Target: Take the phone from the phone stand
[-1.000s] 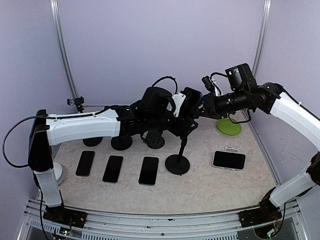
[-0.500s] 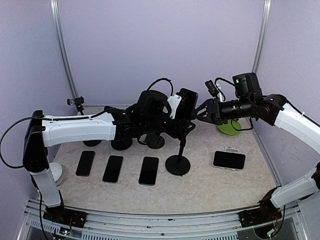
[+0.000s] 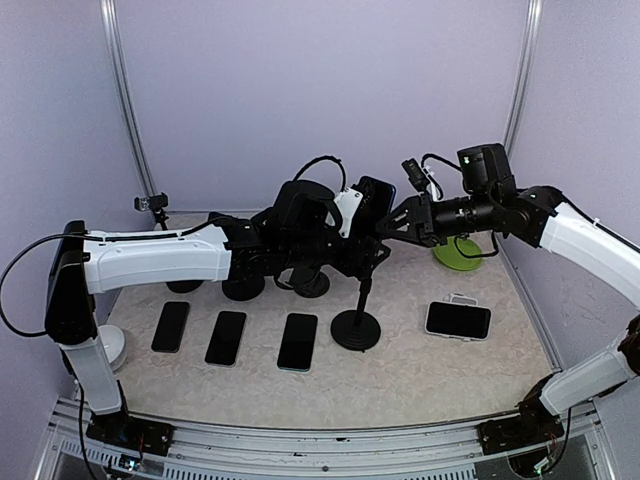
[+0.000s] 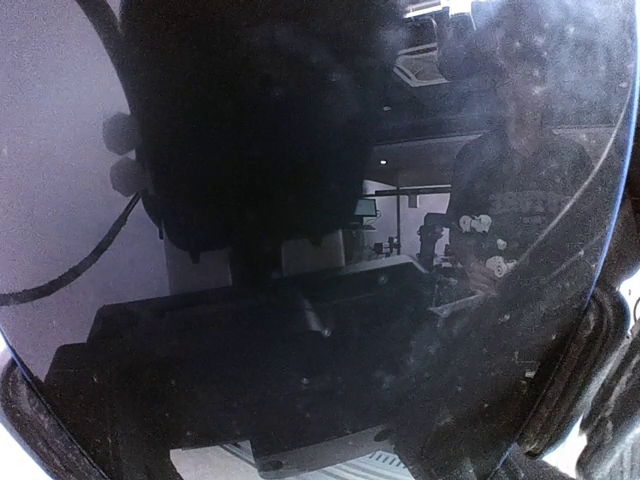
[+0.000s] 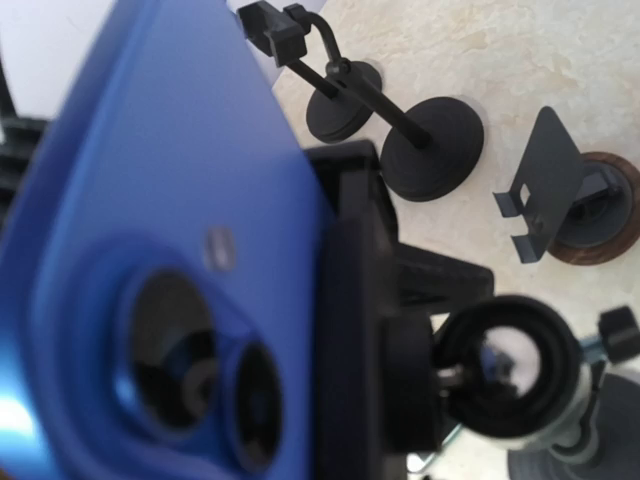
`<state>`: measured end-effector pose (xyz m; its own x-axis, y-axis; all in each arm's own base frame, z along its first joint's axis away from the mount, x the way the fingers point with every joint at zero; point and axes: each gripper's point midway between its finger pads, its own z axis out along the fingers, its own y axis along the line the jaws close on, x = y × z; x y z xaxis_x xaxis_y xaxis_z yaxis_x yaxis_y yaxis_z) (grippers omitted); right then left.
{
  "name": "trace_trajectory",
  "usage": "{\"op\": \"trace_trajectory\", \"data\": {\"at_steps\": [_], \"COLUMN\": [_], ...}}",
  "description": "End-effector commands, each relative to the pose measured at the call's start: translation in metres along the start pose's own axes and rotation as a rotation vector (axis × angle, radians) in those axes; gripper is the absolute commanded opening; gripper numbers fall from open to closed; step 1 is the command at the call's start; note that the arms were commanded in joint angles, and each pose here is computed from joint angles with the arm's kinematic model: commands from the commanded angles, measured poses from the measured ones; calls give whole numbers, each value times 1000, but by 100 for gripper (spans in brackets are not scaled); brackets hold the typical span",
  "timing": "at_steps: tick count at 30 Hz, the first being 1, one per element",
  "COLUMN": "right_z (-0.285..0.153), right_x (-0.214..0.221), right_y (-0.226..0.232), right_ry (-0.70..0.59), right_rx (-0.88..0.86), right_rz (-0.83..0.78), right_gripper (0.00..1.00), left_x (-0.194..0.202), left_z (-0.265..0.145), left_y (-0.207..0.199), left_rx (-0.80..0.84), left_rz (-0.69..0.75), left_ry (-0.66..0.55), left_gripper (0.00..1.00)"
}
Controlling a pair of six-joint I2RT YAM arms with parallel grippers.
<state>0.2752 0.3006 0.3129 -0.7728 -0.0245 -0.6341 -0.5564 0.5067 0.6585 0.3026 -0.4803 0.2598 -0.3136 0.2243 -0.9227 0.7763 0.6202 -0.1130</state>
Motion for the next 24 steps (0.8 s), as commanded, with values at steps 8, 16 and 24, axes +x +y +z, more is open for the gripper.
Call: {"op": "trace_trajectory", "data": {"at_steps": [8,16,24], "right_z": [-9,-13,-16], "right_x": [2,6,12], "right_y": [-2,-5,-6], "right_ry": [-1,16,43], "right_rx": [28,63,75], "right_rz": [-56,-81,-79], "right_gripper": [18,0,0], "left_x": [-19,-25,-15], "left_z": [-14,-23,-28], "left_y": [28,56,94], "left_rx": [-62,-98,-211], "left_rz": [-70,-118,-142], "left_ry": [-45,-73,-43], "left_gripper": [37,35,31]}}
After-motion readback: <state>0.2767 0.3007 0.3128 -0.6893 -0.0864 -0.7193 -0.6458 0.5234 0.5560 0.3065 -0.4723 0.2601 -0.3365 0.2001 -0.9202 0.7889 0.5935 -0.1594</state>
